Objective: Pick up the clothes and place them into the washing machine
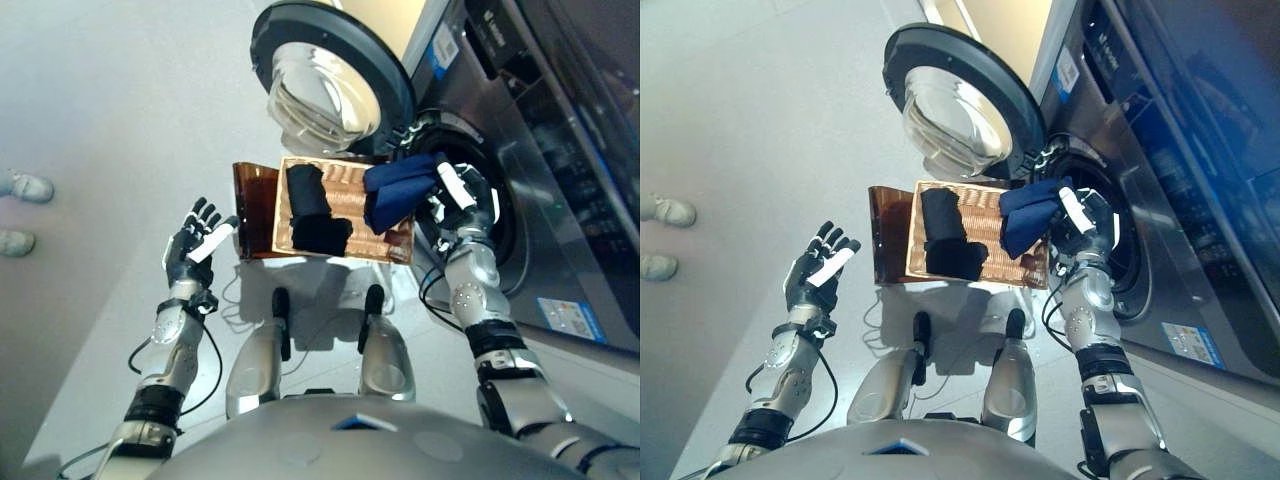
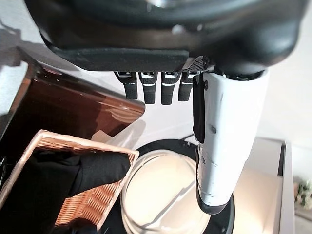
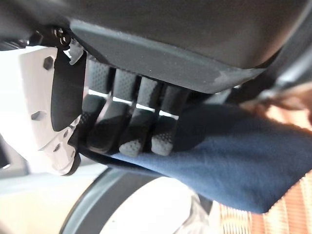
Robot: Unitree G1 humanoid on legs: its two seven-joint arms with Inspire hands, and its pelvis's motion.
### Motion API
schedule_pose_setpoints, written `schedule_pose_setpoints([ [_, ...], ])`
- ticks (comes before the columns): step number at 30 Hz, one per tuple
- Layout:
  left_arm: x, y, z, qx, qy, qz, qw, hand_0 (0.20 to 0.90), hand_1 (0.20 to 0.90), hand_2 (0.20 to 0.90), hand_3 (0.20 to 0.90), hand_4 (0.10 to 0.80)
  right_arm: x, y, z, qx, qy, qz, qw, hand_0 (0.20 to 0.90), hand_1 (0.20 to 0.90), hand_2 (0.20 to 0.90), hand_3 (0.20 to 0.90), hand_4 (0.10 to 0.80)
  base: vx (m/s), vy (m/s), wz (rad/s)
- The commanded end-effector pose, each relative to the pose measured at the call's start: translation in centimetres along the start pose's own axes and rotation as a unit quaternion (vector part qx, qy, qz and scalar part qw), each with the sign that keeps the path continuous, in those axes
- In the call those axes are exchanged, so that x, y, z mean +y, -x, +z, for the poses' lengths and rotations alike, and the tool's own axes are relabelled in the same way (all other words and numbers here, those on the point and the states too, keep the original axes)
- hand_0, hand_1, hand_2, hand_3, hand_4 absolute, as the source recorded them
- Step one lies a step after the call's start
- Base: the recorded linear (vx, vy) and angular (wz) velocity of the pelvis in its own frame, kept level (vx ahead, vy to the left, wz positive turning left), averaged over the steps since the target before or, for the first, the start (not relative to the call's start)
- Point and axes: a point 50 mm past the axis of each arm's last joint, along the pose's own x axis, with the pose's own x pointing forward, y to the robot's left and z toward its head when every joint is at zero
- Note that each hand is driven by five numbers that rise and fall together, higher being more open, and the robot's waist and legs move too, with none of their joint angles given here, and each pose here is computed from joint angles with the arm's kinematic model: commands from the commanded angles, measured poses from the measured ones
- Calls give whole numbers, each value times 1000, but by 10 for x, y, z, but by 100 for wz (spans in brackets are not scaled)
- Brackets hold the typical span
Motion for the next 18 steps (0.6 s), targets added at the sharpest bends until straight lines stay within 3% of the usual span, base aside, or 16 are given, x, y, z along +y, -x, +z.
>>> schedule_pose_setpoints([
  [1, 12, -4, 26, -63, -41, 7, 997, 900, 900, 900, 900, 800, 12, -4, 43, -106, 37, 59, 992, 200, 200, 200, 200, 300, 68, -15, -11],
  [5, 13, -3, 25, -62, -41, 9, 997, 900, 900, 900, 900, 800, 11, -2, 38, -95, 44, 64, 992, 200, 200, 200, 200, 300, 38, -16, -10],
  [11, 11, -4, 24, -63, -29, 8, 998, 900, 900, 900, 900, 800, 12, 2, 15, -63, -44, 41, 996, 200, 200, 200, 200, 300, -8, -3, -3],
  [18, 7, -8, 30, -78, -6, 8, 997, 900, 900, 900, 900, 800, 23, 3, -38, 44, -125, -6, 991, 200, 200, 200, 200, 300, -121, 22, -2],
])
